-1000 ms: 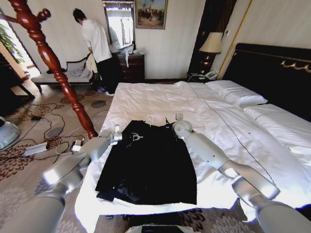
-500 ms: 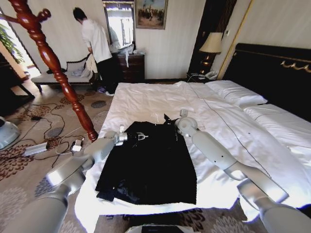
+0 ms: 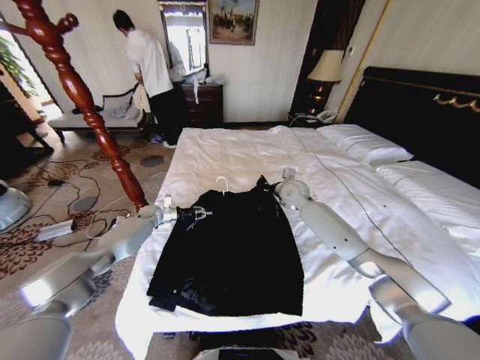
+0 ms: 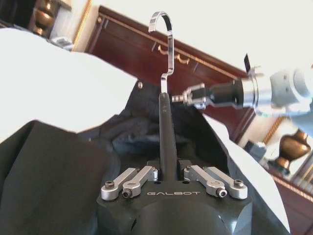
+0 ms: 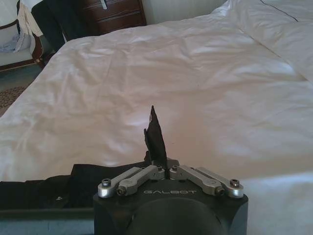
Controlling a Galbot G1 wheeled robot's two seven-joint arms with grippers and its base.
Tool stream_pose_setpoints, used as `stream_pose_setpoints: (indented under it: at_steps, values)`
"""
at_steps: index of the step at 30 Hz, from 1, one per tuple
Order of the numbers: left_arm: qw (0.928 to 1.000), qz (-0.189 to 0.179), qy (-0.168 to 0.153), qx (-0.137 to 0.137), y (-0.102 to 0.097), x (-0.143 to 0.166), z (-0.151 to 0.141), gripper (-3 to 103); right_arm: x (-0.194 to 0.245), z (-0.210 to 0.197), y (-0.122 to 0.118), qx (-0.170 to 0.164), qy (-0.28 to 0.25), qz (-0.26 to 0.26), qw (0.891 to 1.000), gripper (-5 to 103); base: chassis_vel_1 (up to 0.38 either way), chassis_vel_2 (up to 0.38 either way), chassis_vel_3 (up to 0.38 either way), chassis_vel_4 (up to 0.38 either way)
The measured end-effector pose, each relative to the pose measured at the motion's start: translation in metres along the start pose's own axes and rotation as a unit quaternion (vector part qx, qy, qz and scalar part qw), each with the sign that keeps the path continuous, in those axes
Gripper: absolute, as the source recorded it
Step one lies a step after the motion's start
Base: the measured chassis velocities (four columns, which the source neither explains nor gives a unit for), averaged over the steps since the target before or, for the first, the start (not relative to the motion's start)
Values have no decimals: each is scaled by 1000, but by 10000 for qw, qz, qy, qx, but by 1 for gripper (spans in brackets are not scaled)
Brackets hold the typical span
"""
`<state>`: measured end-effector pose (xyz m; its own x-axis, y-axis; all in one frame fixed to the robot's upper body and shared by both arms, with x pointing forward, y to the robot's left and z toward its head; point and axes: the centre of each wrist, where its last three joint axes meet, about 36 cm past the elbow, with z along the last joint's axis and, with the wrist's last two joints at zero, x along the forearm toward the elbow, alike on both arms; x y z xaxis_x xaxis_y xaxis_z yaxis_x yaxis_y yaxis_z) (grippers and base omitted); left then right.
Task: Pick up the clothes from the bed and hang them on the clothes hanger.
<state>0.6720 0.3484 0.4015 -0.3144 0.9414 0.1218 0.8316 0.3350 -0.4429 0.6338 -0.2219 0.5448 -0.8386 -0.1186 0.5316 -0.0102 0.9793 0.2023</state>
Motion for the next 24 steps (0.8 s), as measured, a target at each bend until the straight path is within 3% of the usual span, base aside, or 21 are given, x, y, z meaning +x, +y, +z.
stream_pose_setpoints:
  at_steps: [5, 14, 24]
  values:
    - [9999, 96, -27, 11, -1, -19, -3, 16, 3, -6, 3, 7, -42, -42, 10000, 0, 0, 0, 0, 0]
    - [9983, 181, 550, -102, 1, -50, 13, 16, 8, -17, 12, -182, -37, -142, 9997, 0, 0, 0, 0, 0]
    - [9980, 245, 566, -104, 1, -82, 13, 16, 20, -34, 30, -423, -82, -402, 9983, 0, 0, 0, 0, 0]
